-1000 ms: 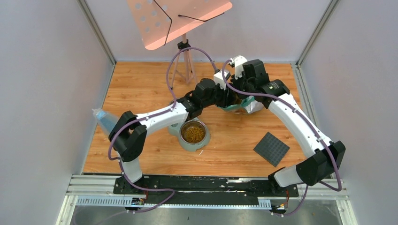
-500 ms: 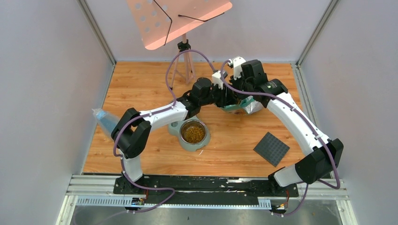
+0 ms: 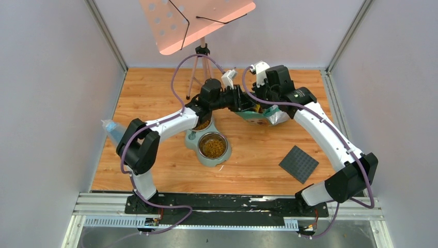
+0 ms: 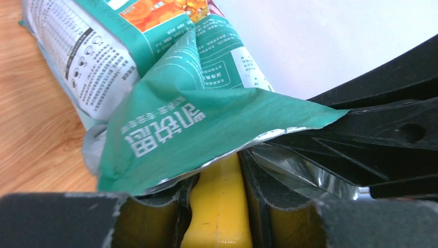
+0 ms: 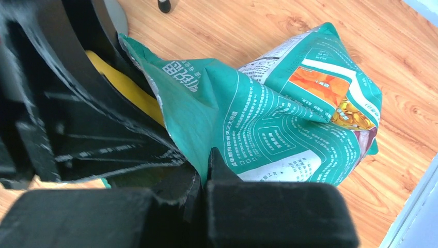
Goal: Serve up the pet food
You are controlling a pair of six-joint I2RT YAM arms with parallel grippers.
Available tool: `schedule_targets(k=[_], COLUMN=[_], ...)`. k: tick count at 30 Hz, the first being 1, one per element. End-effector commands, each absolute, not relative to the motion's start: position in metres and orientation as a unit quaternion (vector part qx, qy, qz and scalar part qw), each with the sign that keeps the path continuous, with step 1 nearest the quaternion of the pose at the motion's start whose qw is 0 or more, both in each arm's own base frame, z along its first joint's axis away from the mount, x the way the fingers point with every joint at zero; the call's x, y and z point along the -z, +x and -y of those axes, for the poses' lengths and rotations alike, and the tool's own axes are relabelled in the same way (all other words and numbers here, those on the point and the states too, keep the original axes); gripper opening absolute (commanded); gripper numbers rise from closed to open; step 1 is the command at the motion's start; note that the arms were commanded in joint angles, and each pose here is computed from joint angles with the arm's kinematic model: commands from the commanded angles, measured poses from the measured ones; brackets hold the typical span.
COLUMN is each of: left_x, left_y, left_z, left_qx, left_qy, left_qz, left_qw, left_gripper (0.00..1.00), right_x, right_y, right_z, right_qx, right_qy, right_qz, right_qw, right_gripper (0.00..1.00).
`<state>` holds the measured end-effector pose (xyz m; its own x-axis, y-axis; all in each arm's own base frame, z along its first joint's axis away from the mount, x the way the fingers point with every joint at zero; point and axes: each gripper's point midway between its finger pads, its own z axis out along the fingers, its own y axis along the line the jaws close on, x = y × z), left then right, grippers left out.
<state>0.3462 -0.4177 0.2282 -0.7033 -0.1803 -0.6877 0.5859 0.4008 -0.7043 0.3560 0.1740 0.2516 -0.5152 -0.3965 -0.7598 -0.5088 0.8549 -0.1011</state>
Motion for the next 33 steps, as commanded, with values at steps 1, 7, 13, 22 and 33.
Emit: schedule_targets(k=[1, 7, 13, 22, 33], left_x=[-0.267, -0.280, -0.299, -0.326, -0.328], left_y=[0.361, 0.374, 0.375, 0.371, 0.369], left_z=[0.389, 0.363, 0.342, 0.310, 0.292], left_qx=[0.565, 0.584, 0.606, 0.646, 0.694], left_qy=[0.071, 0.025, 0.019, 0.017, 0.028], left_qz=[-0.742, -0.729, -0.707, -0.667, -0.642], left_qw=[0.355, 0.356, 0.365, 0.371, 0.324], left_gripper=[0.00, 0.00, 0.00, 0.00, 0.00], right_x=[-0.281, -0.278, -0.283, -0.283, -0.292], right_y=[0.370, 0.377, 0.383, 0.393, 0.402], right_z=[-0.158, -0.153, -0.150, -0.140, -0.146], right_qx=[-0.032, -0.019, -0.005, 0.024, 0.023], right_qy=[-0.241, -0.239, -0.239, -0.230, -0.241], right_qz=[-0.847, -0.847, -0.843, -0.844, -0.841], right_qw=[0.473, 0.475, 0.482, 0.483, 0.484], right_gripper=[0.00, 0.00, 0.00, 0.00, 0.00])
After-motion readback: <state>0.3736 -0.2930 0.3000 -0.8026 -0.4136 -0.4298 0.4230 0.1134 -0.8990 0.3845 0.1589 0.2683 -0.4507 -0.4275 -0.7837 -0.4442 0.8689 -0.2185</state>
